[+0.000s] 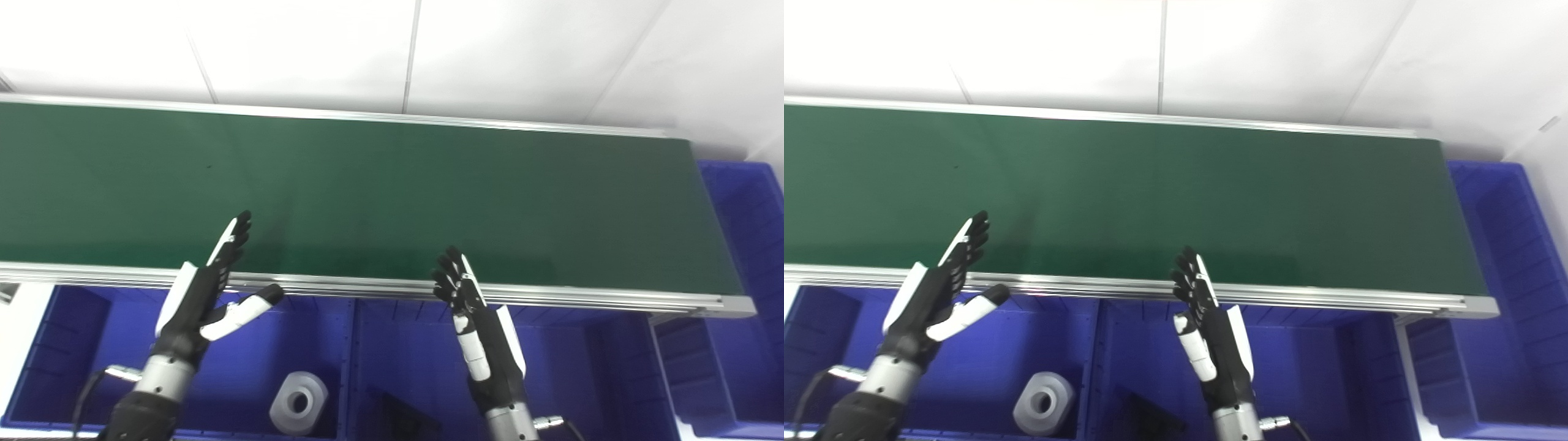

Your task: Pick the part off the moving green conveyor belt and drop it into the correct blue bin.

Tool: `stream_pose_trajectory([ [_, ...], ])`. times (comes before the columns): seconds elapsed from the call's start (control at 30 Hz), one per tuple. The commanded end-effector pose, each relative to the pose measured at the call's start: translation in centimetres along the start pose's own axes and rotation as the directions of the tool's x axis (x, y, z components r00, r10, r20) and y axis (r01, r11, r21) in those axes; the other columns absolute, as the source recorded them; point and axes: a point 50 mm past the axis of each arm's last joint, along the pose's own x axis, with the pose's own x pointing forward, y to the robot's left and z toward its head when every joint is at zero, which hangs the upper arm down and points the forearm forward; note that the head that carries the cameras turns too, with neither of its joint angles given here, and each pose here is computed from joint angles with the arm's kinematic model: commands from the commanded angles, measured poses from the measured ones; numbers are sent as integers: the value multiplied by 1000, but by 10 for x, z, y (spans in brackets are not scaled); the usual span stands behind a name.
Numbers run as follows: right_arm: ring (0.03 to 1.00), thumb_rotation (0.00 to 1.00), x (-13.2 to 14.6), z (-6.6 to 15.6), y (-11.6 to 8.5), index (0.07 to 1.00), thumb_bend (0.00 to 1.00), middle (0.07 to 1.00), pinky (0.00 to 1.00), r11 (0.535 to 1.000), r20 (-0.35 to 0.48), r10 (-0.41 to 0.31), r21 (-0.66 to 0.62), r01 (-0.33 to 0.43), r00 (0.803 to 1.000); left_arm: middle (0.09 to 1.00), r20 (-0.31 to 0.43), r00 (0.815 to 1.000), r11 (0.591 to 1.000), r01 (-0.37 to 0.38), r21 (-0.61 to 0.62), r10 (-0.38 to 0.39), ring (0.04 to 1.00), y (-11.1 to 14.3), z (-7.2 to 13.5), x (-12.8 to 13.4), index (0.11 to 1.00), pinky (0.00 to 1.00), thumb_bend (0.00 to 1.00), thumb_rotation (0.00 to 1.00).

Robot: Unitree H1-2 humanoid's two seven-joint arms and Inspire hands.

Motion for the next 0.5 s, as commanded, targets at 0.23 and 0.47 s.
stream_pose_trajectory([
  [0.23, 942, 966, -13, 13, -4, 983, 822, 969, 926, 1000, 34, -28, -1, 29, 999, 1000, 46, 999, 1000, 28, 2, -28, 1000, -18, 23, -6, 1000, 998, 803, 717],
  [0.47, 975, 977, -16, 14, -16, 985, 810, 986, 971, 999, 27, -40, -29, 41, 999, 1000, 63, 998, 1000, -18, -4, 18, 1000, -27, 35, -8, 1000, 996, 805, 781],
])
